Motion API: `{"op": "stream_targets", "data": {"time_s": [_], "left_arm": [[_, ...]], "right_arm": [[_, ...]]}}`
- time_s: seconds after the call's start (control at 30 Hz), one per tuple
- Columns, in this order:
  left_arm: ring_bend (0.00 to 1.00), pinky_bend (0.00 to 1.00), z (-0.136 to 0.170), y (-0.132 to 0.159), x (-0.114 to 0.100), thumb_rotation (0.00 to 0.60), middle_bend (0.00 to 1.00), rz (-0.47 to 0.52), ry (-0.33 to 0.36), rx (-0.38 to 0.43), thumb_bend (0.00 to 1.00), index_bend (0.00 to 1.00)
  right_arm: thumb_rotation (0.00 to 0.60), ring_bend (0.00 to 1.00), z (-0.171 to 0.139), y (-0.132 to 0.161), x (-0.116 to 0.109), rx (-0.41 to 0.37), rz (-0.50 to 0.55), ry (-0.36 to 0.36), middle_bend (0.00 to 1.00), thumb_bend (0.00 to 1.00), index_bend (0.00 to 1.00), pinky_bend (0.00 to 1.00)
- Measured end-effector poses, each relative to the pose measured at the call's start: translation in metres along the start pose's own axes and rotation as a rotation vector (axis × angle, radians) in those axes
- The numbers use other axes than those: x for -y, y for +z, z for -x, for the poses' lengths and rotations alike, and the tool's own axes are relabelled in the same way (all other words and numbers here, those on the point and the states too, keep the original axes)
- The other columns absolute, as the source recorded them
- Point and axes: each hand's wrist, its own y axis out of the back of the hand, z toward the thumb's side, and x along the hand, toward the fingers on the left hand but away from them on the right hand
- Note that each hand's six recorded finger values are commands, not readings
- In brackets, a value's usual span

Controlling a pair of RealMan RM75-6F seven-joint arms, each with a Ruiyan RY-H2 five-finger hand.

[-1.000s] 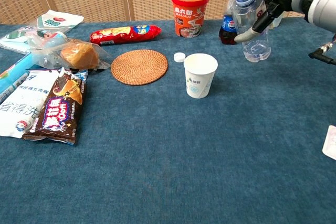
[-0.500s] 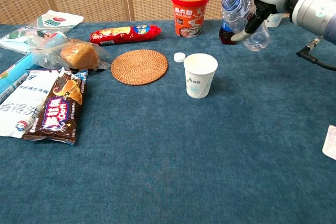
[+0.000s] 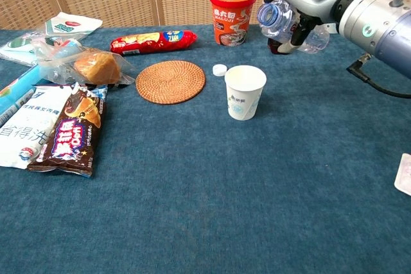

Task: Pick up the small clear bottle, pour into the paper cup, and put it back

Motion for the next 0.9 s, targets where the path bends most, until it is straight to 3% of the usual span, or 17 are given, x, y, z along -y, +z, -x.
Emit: {"op": "stream_targets", "data": {"time_s": [0.53,0.9], "left_arm": [[0.0,0.04,0.0,-0.002,0.004,0.367,0.08,0.01,-0.007,-0.001,0.38,0.08],[0.0,0.04,0.001,-0.004,0.006,0.37,0.08,0.018,-0.007,-0.002,0.38,0.08]], "right_arm": [[0.6,0.62,0.001,0.022,0.003,-0.014,-0.193,-0.044,0.61,0.23,0.6,0.66],[0.6,0.63,0.0,0.036,0.009,-0.03,-0.261,-0.055,0.61,0.23,0.6,0.66]]}}
